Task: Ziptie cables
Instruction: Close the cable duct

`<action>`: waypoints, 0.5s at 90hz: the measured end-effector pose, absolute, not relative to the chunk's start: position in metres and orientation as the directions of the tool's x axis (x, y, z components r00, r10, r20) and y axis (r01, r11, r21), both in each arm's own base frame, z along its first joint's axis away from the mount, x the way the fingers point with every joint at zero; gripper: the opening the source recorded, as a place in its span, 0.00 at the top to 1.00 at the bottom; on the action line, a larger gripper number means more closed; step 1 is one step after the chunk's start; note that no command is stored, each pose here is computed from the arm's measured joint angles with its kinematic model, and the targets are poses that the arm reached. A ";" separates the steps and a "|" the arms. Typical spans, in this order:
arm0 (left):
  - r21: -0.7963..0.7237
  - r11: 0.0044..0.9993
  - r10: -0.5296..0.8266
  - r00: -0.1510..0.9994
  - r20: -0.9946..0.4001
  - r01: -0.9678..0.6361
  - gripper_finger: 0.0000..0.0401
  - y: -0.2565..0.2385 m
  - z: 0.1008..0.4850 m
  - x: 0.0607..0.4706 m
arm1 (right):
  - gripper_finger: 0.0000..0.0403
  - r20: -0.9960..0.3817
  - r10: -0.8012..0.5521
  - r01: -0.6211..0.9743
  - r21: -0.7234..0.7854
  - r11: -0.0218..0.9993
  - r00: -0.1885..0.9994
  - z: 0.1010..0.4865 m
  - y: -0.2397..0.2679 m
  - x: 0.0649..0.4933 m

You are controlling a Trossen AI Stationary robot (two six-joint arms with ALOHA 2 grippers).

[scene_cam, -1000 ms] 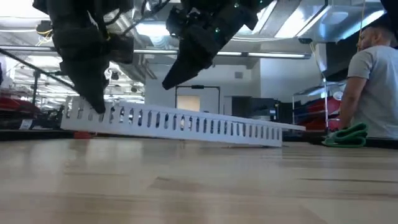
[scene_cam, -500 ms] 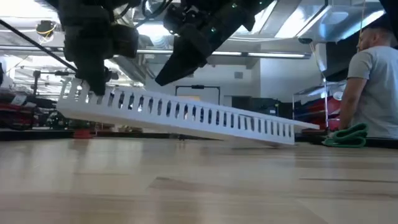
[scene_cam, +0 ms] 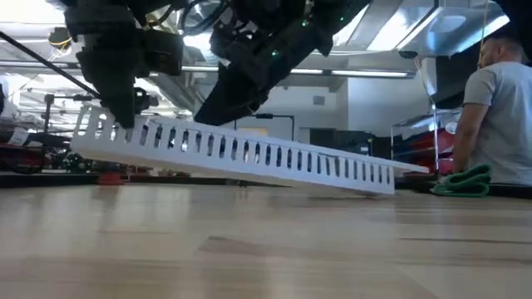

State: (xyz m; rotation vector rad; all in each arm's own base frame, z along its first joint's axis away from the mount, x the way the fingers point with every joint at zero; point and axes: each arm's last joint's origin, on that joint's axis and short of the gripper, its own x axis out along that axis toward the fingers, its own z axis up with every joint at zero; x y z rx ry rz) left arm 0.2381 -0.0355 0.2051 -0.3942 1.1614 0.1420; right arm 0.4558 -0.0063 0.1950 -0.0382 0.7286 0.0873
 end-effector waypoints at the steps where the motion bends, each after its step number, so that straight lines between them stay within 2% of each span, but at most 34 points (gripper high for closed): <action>1: -0.227 0.923 -0.091 0.398 -0.913 -0.311 0.33 -0.035 0.205 0.238 | 0.21 -0.663 0.066 -0.092 -0.005 0.996 0.746 0.195 -0.006 0.456; 45: -0.186 0.941 -0.061 0.399 -0.915 -0.282 0.33 -0.034 0.205 0.238 | 0.21 -0.690 0.097 -0.116 0.019 0.993 0.717 0.178 -0.002 0.459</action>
